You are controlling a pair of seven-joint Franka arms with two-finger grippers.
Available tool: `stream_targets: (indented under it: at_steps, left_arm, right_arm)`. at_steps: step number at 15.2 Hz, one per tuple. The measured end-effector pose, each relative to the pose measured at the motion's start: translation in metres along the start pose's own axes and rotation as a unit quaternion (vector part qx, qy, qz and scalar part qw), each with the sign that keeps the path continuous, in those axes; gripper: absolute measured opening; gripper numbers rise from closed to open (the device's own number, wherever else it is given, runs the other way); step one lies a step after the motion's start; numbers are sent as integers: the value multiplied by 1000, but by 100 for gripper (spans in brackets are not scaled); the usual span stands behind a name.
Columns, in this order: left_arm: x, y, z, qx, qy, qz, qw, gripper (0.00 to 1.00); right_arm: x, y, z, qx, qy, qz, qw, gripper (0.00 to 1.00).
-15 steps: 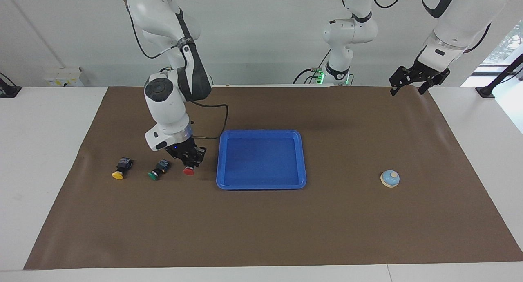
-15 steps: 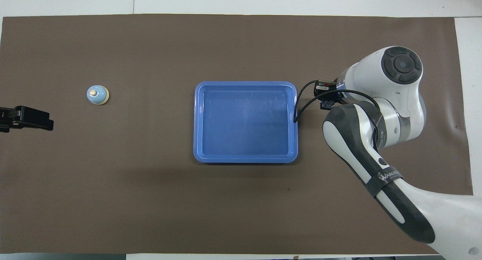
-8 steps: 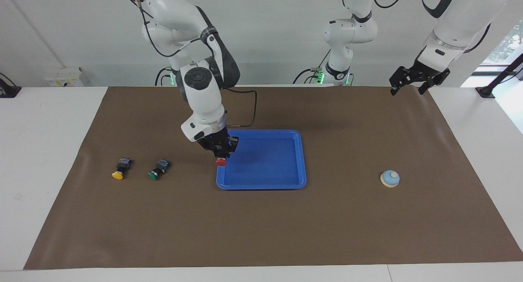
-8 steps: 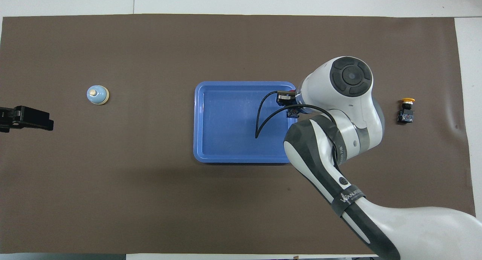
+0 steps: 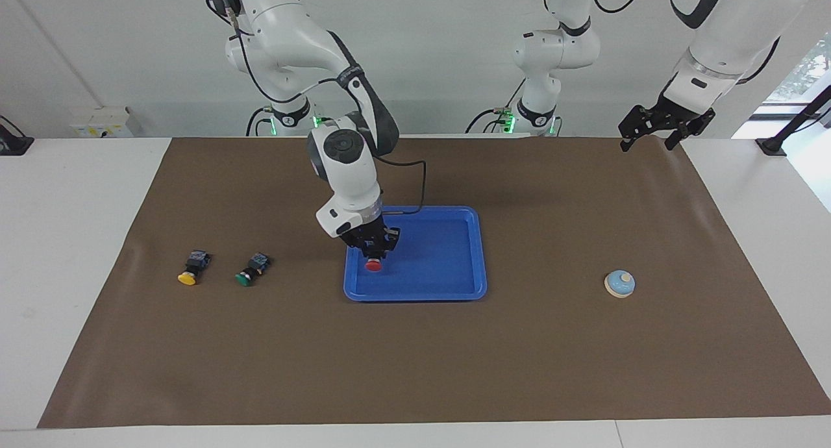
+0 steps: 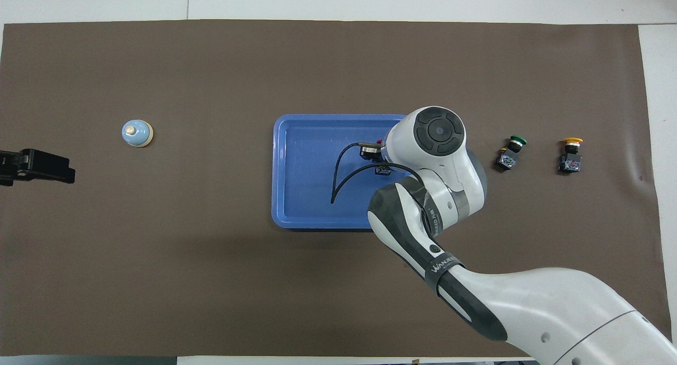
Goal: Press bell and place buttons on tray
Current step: 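Carry the red button with the right gripper into the tray, then open the right gripper and withdraw it from the tray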
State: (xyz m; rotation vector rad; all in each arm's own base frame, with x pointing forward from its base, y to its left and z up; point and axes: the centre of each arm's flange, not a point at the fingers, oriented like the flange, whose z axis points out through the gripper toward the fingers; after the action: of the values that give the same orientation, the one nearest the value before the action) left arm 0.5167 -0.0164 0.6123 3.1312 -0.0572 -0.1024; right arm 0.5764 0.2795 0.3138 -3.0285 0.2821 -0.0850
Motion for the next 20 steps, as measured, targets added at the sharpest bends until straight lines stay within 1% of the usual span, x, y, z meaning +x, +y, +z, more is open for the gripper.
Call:
stream_targets:
  at_steps: [3,7,8,9,10,11,13,16,20]
  left_arm:
    - [0,0,0,0,0,0,1000,100]
    - [0,0,0,0,0,0,1000,100]
    - [0,0,0,0,0,0,1000,100]
    - [0,0,0,0,0,0,1000,100]
    - [0,0,0,0,0,0,1000,100]
    - [0,0,0,0,0,0,1000,100]
    - [0,0,0,0,0,0,1000,100]
    - [0,0,0,0,0,0,1000,100]
    - [0,0,0,0,0,0,1000,100]
  right_arm:
    - [-8,0,12,2,1,1,1000,43]
    - [-11,1,16,0,-1,16,1000,43]
    - [-11,1,16,0,-2,21,1000,48]
    - [-11,1,16,0,-2,23,1000,57]
    - [-11,1,16,0,-1,25,1000,67]
    - [-11,1,15,-1,-2,27,1000,79]
    - [-9,2,8,-4,-4,33,999,99]
    - [4,11,-31,-12,-5,51,999,100]
    - [27,56,-94,-20,3,85,996,100]
